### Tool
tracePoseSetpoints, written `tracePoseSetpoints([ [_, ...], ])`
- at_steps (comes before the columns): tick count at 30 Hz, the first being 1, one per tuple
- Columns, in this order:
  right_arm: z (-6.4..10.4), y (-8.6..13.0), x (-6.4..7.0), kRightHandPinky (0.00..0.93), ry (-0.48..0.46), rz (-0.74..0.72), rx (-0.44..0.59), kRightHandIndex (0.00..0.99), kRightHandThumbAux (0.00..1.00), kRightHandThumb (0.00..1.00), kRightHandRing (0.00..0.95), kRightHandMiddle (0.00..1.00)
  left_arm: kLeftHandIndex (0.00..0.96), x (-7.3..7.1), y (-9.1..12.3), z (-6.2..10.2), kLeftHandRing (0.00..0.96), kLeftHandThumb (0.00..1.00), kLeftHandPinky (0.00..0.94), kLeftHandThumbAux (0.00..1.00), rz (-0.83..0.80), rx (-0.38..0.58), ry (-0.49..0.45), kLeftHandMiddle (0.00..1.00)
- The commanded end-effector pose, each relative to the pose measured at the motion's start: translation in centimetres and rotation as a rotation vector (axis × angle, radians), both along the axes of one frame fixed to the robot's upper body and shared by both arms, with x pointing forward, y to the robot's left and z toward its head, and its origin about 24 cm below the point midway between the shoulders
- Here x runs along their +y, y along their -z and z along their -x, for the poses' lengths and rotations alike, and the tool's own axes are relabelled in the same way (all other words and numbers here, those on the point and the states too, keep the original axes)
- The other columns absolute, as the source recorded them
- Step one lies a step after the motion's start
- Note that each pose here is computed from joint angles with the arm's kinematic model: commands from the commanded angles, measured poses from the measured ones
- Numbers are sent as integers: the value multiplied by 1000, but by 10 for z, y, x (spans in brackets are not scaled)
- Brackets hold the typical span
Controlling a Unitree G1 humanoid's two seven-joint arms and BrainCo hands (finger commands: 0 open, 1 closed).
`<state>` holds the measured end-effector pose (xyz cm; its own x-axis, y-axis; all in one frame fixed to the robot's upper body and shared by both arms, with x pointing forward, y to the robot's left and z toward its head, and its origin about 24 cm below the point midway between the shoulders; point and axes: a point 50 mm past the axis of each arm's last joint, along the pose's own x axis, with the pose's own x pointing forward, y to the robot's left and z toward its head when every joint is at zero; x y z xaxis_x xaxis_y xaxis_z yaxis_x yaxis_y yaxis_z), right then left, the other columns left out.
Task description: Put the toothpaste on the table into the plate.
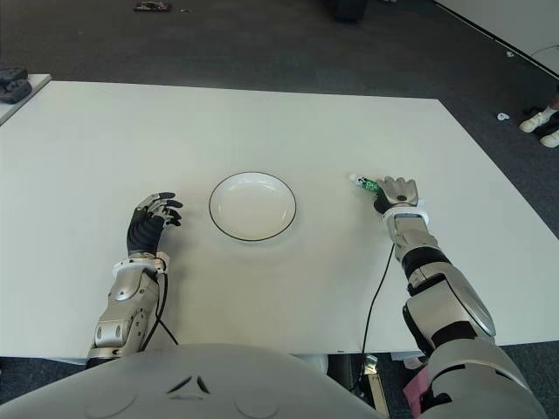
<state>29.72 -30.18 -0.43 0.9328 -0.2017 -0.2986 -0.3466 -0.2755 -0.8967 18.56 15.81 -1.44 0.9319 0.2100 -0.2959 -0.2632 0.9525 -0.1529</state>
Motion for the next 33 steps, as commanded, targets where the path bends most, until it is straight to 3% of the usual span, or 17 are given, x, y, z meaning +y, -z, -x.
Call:
tracePoseSetpoints([
  [1, 55, 63, 13, 738, 9, -62, 296, 435, 666, 856, 732, 550, 395, -4, 26, 20, 625, 833, 609, 680, 29, 167, -16, 516],
  [10, 49, 54, 11, 828, 58, -153, 214, 404, 677, 849, 799, 539, 394, -4, 26, 20, 618, 832, 597, 681, 31, 173, -18, 511],
  [20, 40, 38, 12, 858, 92, -280, 61, 398, 680, 848, 845, 547, 400, -2, 28, 19, 608, 833, 594, 679, 62, 177, -44, 505],
  [33, 27, 10, 19, 866, 22, -381, -179, 397, 680, 849, 855, 547, 403, -1, 29, 18, 595, 834, 584, 679, 66, 171, -44, 500],
])
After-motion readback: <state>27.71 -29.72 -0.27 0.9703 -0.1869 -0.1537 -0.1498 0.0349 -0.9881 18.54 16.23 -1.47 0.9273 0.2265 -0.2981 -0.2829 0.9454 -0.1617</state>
